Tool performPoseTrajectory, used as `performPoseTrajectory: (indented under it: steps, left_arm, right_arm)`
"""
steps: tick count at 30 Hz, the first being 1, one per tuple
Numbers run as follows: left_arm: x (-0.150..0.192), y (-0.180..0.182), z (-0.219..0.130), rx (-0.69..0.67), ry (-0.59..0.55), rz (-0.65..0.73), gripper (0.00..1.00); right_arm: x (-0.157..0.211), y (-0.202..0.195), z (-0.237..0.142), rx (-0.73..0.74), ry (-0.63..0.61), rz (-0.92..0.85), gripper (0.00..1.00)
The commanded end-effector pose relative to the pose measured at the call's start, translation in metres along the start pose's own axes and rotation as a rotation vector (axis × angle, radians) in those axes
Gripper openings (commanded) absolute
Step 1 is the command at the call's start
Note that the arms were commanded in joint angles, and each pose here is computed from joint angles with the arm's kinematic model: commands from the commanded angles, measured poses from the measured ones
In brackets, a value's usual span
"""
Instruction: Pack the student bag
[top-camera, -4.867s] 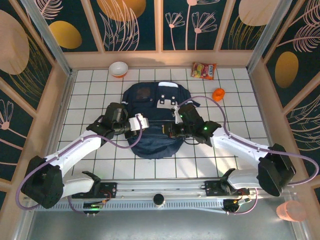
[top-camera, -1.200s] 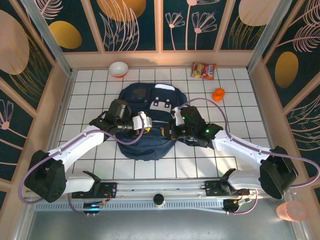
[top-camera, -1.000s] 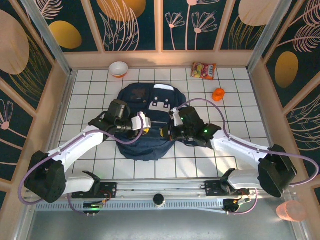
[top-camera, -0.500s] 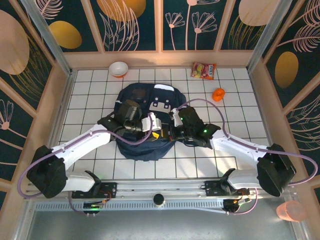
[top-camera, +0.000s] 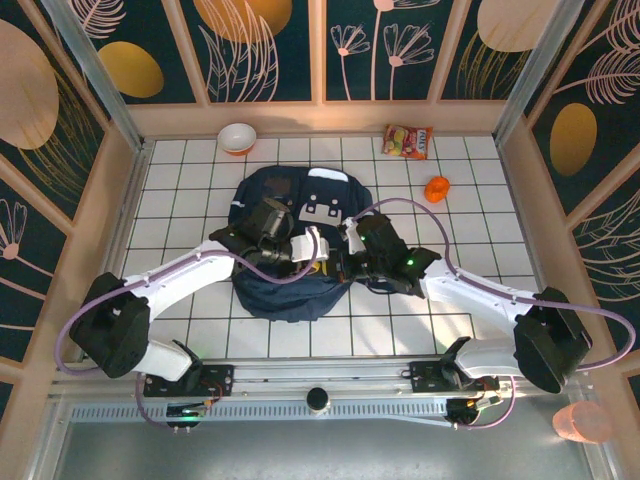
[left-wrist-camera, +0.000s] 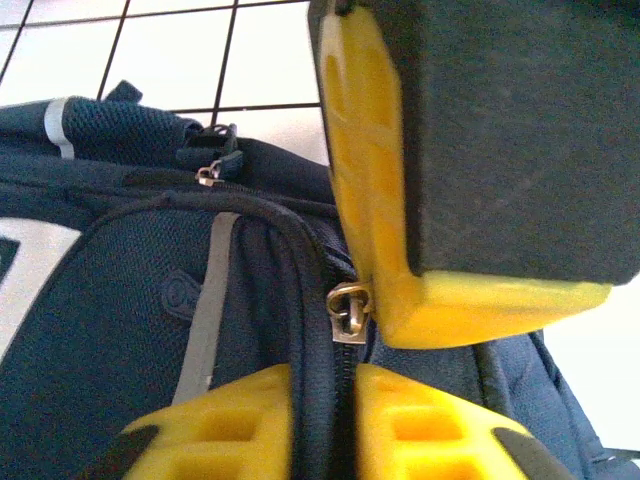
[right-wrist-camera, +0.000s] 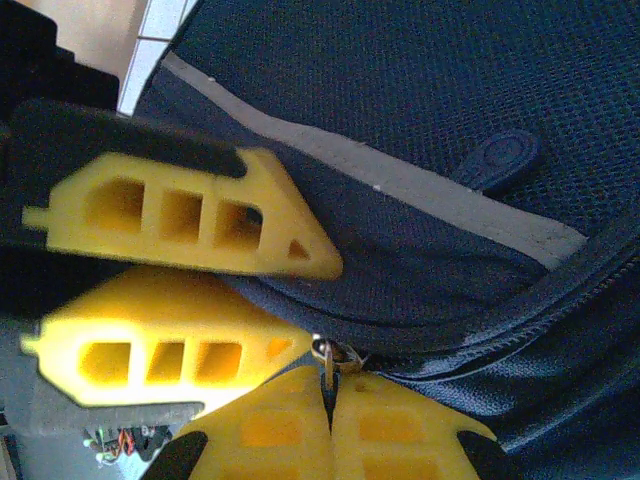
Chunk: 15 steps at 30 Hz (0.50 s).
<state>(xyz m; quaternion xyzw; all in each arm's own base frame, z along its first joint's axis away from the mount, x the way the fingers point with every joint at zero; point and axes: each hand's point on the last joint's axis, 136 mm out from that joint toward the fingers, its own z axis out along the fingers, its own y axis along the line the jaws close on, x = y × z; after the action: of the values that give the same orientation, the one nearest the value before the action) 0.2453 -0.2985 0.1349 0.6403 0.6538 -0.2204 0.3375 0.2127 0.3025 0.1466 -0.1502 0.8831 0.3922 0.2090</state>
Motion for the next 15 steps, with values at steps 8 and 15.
performPoseTrajectory:
  steps: [8, 15]
  left_arm:
    - [0.001, -0.001, -0.013, -0.068, -0.015, 0.010, 0.00]
    - [-0.014, -0.001, -0.023, -0.091, -0.088, 0.001, 0.00]
  right_arm:
    - [-0.028, -0.004, -0.026, -0.010, -0.123, -0.021, 0.00]
    - [-0.036, -0.024, -0.042, 0.016, -0.150, -0.003, 0.00]
